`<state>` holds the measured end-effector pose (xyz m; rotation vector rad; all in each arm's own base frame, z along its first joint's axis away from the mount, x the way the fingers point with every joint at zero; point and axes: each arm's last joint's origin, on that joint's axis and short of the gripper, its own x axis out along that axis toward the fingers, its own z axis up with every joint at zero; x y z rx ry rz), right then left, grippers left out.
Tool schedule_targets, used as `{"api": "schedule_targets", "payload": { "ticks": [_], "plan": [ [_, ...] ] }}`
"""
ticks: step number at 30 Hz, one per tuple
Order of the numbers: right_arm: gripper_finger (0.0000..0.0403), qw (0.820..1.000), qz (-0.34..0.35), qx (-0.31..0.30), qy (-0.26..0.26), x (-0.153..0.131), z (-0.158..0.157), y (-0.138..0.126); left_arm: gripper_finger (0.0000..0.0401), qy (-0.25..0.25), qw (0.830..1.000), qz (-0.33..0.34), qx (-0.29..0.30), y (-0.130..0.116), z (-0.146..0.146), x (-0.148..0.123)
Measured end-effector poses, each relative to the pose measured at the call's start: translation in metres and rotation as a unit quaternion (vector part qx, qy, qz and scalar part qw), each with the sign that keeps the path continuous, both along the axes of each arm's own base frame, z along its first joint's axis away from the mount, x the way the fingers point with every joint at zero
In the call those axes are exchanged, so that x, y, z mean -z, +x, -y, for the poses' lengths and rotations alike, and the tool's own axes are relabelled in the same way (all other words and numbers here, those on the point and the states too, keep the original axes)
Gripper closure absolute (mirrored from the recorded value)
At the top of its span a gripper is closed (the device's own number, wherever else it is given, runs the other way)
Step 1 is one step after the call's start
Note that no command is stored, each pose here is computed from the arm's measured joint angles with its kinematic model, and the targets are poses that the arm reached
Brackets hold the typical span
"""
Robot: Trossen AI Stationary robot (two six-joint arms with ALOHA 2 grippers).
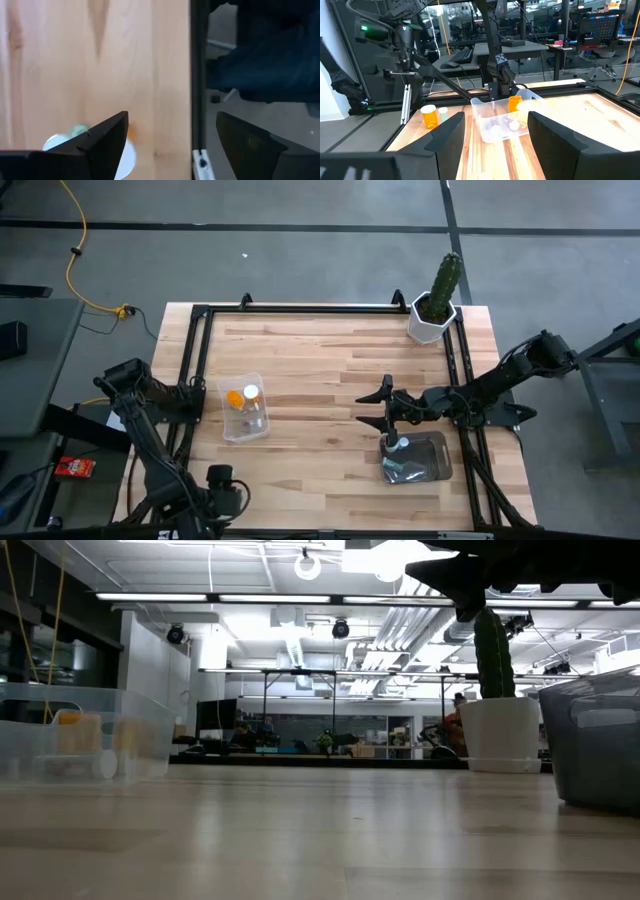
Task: Pick and place medicine bottles into bin by pill shape (circle, oval)
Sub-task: Put the orange capsule bottle into the transparent bin
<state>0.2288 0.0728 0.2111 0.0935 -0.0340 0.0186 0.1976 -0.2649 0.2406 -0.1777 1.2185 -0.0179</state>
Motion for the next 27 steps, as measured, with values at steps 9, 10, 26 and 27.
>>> {"api": "schedule_targets", "payload": {
  "ticks": [9,10,26,27],
  "plan": [
    [0.0192,1.0,-0.002,0.0,-0.002,0.0,0.0,0.0,0.0102,0.058,0.997,-0.046,0.002,-0.011,-0.003,0.02],
    [0.0192,1.0,-0.002,0.0,-0.002,0.0,0.0,0.0,0.0102,0.062,0.997,-0.048,0.006,-0.011,-0.002,0.022],
    [0.0192,1.0,-0.012,0.02,0.0,0.002,0.001,0.0,0.0101,0.135,0.987,-0.078,0.026,-0.016,0.0,0.044],
    [0.0192,1.0,-0.013,0.021,-0.001,0.003,0.001,0.0,0.0101,0.136,0.987,-0.078,0.028,-0.015,0.0,0.044]
  ]
}}
